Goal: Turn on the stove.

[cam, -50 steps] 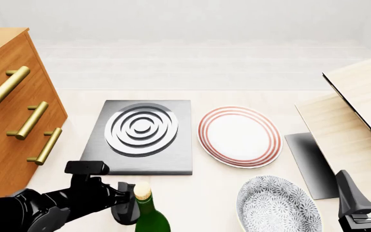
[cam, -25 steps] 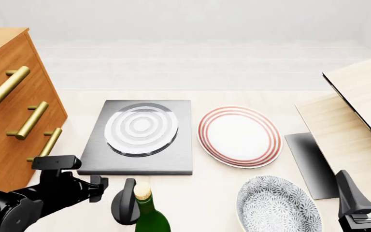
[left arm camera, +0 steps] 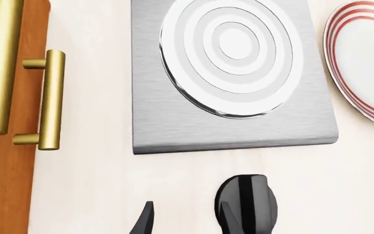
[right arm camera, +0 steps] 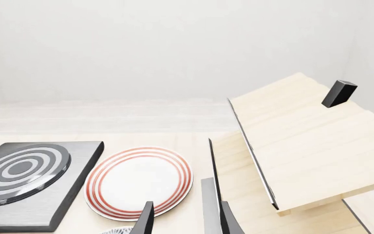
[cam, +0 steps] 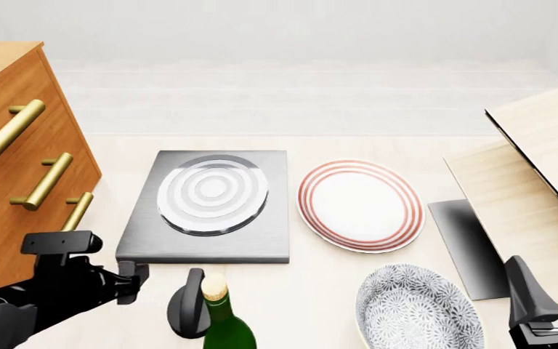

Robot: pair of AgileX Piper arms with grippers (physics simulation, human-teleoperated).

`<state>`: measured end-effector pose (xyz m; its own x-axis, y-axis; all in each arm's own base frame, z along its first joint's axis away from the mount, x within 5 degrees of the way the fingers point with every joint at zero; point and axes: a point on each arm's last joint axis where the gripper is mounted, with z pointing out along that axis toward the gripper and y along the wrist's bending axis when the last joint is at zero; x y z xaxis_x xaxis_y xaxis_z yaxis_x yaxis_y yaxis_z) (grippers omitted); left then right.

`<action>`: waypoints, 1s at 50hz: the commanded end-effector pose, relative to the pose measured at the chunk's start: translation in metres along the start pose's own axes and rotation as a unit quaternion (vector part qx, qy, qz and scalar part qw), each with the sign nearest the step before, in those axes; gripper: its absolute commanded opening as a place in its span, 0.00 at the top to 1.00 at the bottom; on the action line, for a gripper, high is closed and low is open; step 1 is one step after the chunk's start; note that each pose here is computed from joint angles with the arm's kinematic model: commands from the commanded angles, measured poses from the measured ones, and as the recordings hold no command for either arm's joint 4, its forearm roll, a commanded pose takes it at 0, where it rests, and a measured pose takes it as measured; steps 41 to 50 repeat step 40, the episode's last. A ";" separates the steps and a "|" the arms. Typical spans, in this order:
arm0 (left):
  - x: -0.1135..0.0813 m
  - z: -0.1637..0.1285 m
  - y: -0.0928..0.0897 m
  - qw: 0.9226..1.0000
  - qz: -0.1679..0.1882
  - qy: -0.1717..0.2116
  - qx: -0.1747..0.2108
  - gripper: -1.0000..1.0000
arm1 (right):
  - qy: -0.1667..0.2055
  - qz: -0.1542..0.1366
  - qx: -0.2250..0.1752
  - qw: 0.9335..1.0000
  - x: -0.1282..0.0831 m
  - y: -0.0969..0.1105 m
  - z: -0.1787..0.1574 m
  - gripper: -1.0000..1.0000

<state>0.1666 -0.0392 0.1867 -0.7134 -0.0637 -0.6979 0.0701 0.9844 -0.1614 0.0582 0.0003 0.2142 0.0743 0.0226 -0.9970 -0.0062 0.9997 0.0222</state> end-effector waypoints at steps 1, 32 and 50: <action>0.000 -0.022 -0.003 1.000 -0.001 -0.016 0.011 0.00 | 0.000 0.000 0.000 1.000 0.000 0.000 0.000 0.00; 0.004 -0.113 -0.009 0.988 0.048 -0.126 0.073 0.00 | 0.000 0.000 0.000 1.000 0.000 0.000 0.000 0.00; 0.003 -0.135 -0.009 0.979 0.087 -0.164 0.084 0.00 | 0.000 0.000 0.000 1.000 0.000 0.000 0.000 0.00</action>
